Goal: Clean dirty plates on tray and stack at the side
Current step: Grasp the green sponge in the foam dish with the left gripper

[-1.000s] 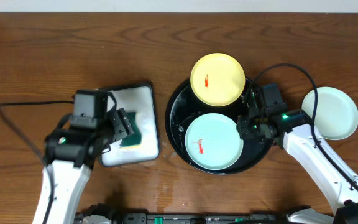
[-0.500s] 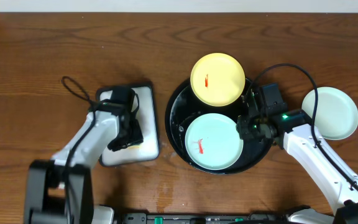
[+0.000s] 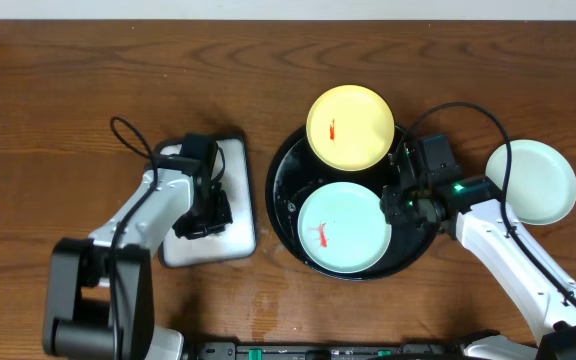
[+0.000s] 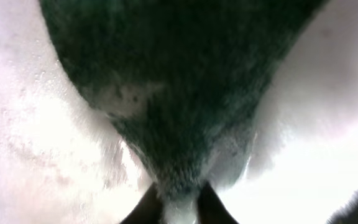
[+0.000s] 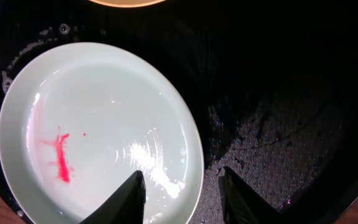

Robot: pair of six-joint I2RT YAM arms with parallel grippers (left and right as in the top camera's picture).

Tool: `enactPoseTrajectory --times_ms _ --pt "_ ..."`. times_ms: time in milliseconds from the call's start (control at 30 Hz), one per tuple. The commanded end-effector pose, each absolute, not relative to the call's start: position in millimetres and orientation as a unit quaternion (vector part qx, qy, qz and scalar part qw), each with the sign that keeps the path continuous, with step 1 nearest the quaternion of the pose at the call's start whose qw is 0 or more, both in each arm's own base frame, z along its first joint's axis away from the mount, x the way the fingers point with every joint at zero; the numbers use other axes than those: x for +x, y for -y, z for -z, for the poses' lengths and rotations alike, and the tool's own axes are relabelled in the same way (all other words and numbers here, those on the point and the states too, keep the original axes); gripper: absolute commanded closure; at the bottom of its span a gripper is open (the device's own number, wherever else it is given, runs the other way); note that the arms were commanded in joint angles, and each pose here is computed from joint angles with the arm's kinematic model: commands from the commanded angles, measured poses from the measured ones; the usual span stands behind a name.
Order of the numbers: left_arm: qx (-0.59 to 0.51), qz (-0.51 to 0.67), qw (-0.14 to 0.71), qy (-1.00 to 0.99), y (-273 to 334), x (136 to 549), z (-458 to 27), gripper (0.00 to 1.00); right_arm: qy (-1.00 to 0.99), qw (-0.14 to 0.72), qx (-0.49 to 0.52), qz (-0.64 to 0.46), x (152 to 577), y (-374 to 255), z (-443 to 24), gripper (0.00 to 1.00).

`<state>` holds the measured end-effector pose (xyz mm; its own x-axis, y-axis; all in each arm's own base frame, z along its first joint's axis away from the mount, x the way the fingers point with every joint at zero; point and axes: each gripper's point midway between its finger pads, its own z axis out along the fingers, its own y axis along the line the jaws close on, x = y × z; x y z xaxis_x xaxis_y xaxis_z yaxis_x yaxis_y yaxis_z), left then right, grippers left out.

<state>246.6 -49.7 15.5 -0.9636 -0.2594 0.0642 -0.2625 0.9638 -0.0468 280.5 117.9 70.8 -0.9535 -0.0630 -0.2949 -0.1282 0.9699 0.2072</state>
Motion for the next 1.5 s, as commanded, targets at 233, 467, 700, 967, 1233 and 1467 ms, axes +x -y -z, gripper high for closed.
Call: enactPoseTrajectory --times_ms 233,467,700,967,1233,1467 --pt "0.137 0.039 -0.122 0.982 18.6 293.3 -54.7 0.51 -0.981 0.149 -0.047 -0.116 281.3 -120.6 -74.7 0.62" --pt "0.137 0.039 -0.121 0.982 19.2 298.1 -20.1 0.44 -0.981 0.149 -0.047 -0.116 281.2 -120.6 -74.7 0.62" --pt "0.135 0.047 -0.092 0.985 19.0 295.4 2.8 0.43 -0.981 0.149 -0.047 -0.116 281.1 -120.6 -74.7 0.64" --pt "0.135 0.047 -0.094 0.985 19.2 298.1 3.3 0.93 -0.981 0.149 -0.047 -0.116 281.2 -120.6 -74.7 0.65" --pt "0.133 0.04 -0.12 0.983 20.3 305.0 -28.1 0.63 -0.981 0.149 -0.047 -0.116 281.1 -120.6 -74.6 0.65" --pt "0.126 -0.031 -0.089 0.988 43.2 276.9 -57.1 0.47 -0.981 0.149 -0.047 -0.116 281.2 -120.6 -74.6 0.65"
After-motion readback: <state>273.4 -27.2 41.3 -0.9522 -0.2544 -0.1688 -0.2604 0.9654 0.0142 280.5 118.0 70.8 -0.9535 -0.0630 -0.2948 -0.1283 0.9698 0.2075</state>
